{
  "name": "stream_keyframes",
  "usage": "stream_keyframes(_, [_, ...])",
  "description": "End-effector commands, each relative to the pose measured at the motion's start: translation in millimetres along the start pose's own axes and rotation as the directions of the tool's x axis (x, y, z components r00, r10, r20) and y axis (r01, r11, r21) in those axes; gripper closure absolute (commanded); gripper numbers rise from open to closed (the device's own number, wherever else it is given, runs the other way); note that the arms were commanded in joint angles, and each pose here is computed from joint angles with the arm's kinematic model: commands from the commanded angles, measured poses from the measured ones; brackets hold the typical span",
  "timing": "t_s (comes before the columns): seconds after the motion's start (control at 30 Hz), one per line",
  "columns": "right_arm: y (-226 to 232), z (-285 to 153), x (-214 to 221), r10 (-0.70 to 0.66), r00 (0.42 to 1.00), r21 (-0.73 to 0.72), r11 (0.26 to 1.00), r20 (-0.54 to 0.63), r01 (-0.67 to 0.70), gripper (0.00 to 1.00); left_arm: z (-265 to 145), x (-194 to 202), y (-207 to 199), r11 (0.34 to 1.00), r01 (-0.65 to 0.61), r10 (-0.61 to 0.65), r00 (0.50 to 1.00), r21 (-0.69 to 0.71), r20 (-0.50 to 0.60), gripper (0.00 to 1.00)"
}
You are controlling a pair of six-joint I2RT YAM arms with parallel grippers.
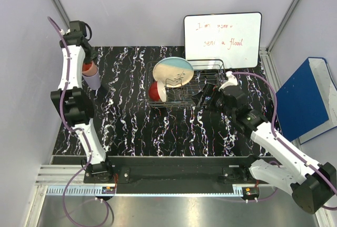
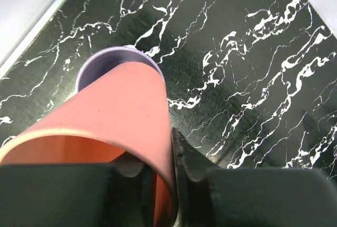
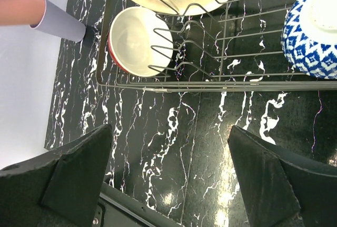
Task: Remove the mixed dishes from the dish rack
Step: Place the cup at the center of the board, then pick up the bowl from the dish rack.
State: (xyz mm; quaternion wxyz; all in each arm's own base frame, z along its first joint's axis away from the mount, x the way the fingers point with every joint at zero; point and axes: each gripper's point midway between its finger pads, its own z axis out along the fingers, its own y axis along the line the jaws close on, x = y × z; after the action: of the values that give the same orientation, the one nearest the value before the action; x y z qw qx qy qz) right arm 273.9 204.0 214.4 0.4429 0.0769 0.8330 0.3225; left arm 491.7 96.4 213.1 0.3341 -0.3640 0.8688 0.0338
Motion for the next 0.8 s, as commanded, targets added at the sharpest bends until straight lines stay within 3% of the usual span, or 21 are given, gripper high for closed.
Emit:
stream_keyframes(0.0, [13,-2,-14,-0.02,0.999,-0.034,0.999,0.042,0.022,0.0,-16,-28,-11,0.996,0.032,-0.037,0.997,0.079,0.061,0.68])
stream_keyframes(0.03, [13,-2,-15,-0.021,0.999,-0.033,0.999,0.045,0.023,0.0,-18,-31,-11,0.996,0.039,-0.044,0.997,0.082,0.066,0.61])
stream_keyframes(0.17, [13,-2,-15,-0.02,0.999,-0.033,0.999,0.045,0.021,0.0,-34,-46,-7,0.992,0.078,-0.088,0.991,0.1,0.104,0.49])
stream_keyframes(0.33, [15,-3,-15,-0.019,0.999,-0.041,0.999,0.04,0.02,0.0,-68,-63,-6,0.983,0.124,-0.145,0.978,0.138,0.153,0.45])
stream_keyframes(0.47, [11,-5,-17,-0.038,0.998,-0.022,0.999,0.049,0.039,0.0,-130,-71,-27,0.948,0.138,-0.195,0.964,0.288,0.181,0.45])
stream_keyframes(0.57, [0,-4,-27,-0.085,0.993,0.056,0.995,0.077,0.081,0.0,-183,-55,-61,0.915,0.037,-0.132,0.968,0.402,0.212,0.44])
stream_keyframes(0.67, [-8,0,-38,-0.136,0.986,0.132,0.984,0.093,0.123,0.0,-233,6,-121,0.829,-0.158,0.046,0.975,0.536,0.216,0.43])
stream_keyframes(0.77, [-17,5,-49,-0.169,0.98,0.207,0.968,0.106,0.145,0.0,-260,72,-151,0.734,-0.301,0.194,0.952,0.609,0.236,0.43])
